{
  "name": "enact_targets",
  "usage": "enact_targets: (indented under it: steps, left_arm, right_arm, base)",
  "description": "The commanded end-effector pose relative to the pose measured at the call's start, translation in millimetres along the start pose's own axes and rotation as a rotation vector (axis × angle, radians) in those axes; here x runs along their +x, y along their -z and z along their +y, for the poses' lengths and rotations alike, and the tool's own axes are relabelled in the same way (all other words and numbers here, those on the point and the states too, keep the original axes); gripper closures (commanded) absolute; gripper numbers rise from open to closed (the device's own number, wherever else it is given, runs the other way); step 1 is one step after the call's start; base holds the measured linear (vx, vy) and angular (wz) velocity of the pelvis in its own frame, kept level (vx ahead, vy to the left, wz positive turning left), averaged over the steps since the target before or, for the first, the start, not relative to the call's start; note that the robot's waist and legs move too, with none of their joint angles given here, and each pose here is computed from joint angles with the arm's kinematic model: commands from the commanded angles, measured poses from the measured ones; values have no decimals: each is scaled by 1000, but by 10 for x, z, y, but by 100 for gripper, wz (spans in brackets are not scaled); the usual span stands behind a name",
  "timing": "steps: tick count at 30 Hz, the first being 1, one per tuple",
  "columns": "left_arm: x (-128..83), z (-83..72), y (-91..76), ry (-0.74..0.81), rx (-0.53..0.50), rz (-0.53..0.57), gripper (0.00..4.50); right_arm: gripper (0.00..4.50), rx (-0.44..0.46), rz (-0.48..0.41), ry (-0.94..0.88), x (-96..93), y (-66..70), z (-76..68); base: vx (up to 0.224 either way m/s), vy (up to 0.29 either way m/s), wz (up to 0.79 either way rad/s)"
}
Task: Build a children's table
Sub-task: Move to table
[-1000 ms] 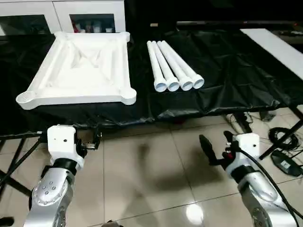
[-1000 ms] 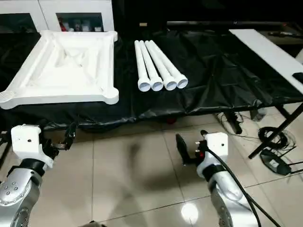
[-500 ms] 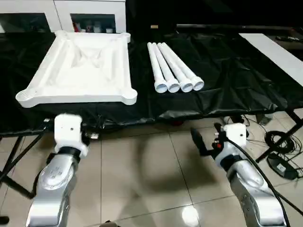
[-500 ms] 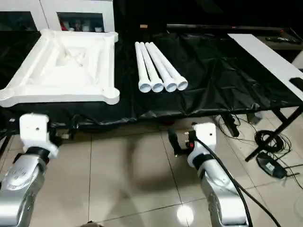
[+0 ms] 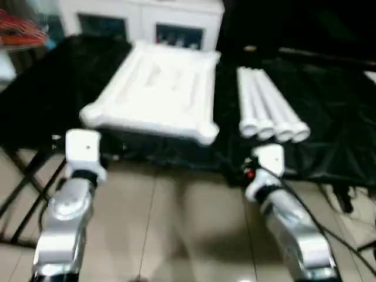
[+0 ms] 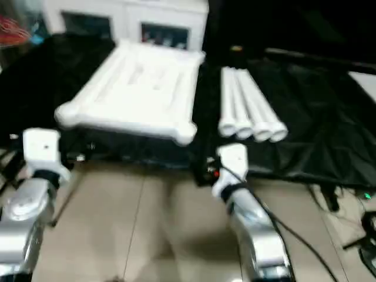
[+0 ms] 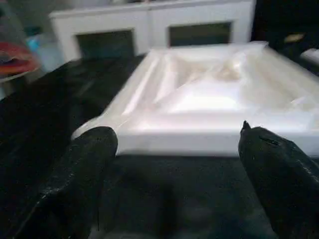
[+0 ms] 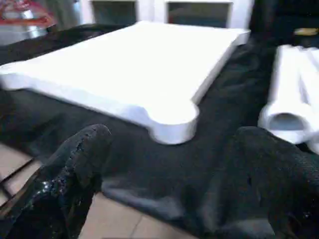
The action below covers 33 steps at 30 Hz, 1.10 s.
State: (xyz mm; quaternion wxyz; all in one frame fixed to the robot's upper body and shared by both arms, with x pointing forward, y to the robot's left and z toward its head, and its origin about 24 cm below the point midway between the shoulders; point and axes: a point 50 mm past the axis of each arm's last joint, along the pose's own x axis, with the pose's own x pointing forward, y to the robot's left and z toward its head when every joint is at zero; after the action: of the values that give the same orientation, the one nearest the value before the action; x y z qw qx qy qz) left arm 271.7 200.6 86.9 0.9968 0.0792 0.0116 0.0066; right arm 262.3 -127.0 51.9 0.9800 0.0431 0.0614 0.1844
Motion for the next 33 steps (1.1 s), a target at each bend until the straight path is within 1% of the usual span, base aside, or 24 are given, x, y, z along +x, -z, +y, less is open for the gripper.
enact_targets:
  steps: [1,3,8,10,11,12,14,15,21,26,28,33]
  left_arm:
    - [22,-116,-38,40,-9,-9,5]
    - [20,-157,-37,53,0,-9,5]
    - [9,-178,-59,56,-5,-12,5]
    - [14,-180,-66,56,-5,-13,5]
    - [18,-179,-70,55,-4,-13,5]
    - [22,-178,-75,55,-2,-14,5]
    - [21,-179,-81,57,0,-15,5]
    - [21,-182,-87,58,2,-16,5]
    - [13,-172,-88,54,2,-13,5]
    - [12,-211,-93,75,-3,-16,5]
    - [10,-217,-91,79,-4,-14,5]
    - [10,-217,-91,79,-4,-14,5]
  right_arm:
    - [0,-18,7,38,-34,-25,-113]
    - [0,-22,-7,46,-24,-51,-128]
    - [0,1,-2,67,-21,-52,-155]
    - [0,3,4,71,-19,-51,-164]
    - [0,-11,4,70,-16,-54,-166]
    - [0,-29,2,64,-11,-62,-161]
    - [0,-36,10,61,-5,-59,-157]
    - [0,-32,18,58,3,-57,-157]
    - [0,-36,-2,41,27,-101,-132]
    - [0,-34,-5,39,43,-123,-123]
    - [0,-29,-3,40,44,-121,-121]
    - [0,-29,-3,40,44,-121,-121]
  base:
    - [123,-88,14]
    - [174,-46,3]
    - [196,14,9]
    - [255,39,-39]
    - [250,25,-55]
    - [210,40,-50]
    - [215,16,-34]
    - [235,-48,12]
    - [253,-13,5]
    - [253,61,2]
    - [177,26,-1]
    - [-61,-23,10]
